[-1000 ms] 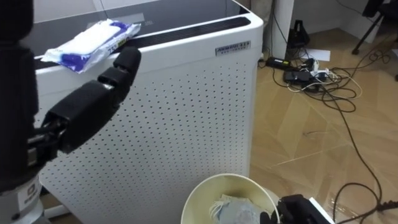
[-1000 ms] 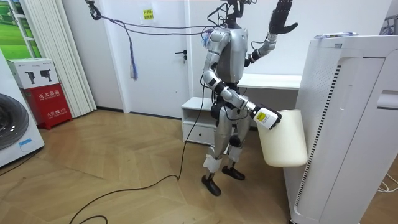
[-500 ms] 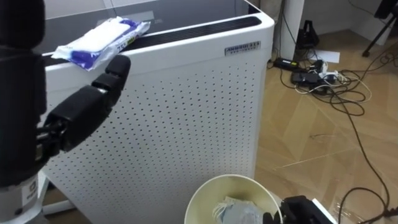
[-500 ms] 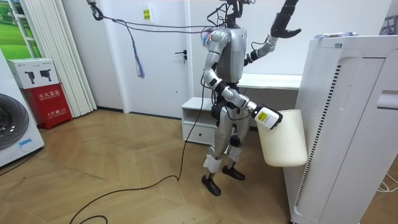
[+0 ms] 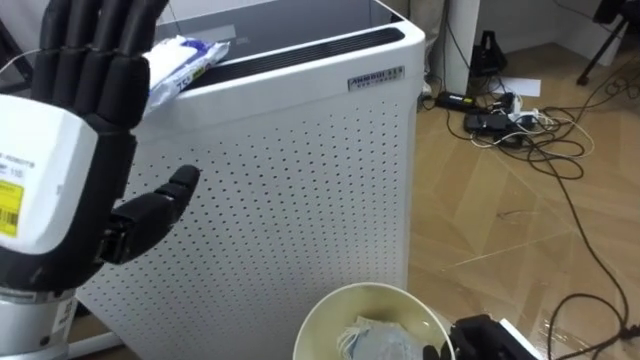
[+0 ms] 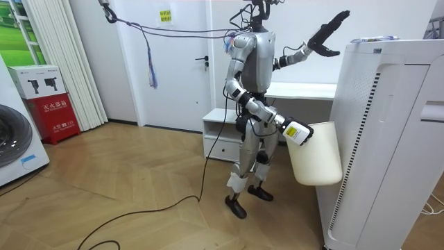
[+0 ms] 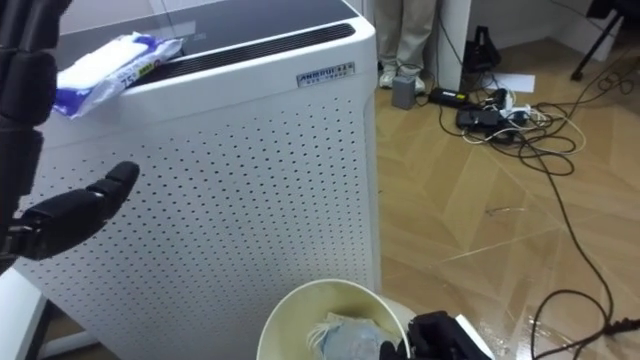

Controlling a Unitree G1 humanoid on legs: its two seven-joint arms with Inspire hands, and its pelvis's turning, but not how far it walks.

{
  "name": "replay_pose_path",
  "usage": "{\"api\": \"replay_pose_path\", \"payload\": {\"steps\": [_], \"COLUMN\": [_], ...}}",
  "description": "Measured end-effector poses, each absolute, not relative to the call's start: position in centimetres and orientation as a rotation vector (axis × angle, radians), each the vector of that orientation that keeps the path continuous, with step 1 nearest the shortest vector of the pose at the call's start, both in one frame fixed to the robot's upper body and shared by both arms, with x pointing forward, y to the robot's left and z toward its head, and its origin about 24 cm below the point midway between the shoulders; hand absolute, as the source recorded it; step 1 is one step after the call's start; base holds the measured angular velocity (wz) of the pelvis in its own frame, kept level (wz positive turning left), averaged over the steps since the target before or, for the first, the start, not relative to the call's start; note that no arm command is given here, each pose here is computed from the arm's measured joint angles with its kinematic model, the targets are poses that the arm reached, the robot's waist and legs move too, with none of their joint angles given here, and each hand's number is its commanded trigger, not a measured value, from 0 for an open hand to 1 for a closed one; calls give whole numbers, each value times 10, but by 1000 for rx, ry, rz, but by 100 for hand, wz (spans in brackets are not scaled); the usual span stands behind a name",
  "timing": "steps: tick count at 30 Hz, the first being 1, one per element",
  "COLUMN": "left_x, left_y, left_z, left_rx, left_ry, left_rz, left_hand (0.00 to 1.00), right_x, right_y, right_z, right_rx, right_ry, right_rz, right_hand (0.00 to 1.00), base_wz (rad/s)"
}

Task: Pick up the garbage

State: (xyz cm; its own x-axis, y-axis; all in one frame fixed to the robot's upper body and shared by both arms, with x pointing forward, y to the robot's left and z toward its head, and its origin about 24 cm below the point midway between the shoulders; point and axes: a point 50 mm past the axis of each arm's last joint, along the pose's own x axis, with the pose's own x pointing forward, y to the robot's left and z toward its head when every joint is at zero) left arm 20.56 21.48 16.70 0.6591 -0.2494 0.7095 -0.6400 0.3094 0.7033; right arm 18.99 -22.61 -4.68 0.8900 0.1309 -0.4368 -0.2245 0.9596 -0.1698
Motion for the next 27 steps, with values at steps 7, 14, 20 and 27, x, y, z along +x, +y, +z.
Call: {"api": "replay_pose_path", "payload": {"steps": [7,14,20,27], "left_x": [213,217,223,225], "left_y": [226,234,239,249], "left_z": [156,152,163,178], "left_rx": [1309,1341,1383,1436], "left_ry": [-765,-699,-690,-698], "left_rz": [290,271,281,316], "left_hand": [0,0,0,0], "right_x": [191,191,191,191], "right_y": [-231,-233,-234,-236], "right_z": [-44,-44,-43,-43], "right_rx": [-240,-251,-257,-265], "right_ry": [435,435,436,437], "right_rz": [185,180,181,180], "right_hand": [100,100,100,100], "base_wz": [0,0,0,0]}}
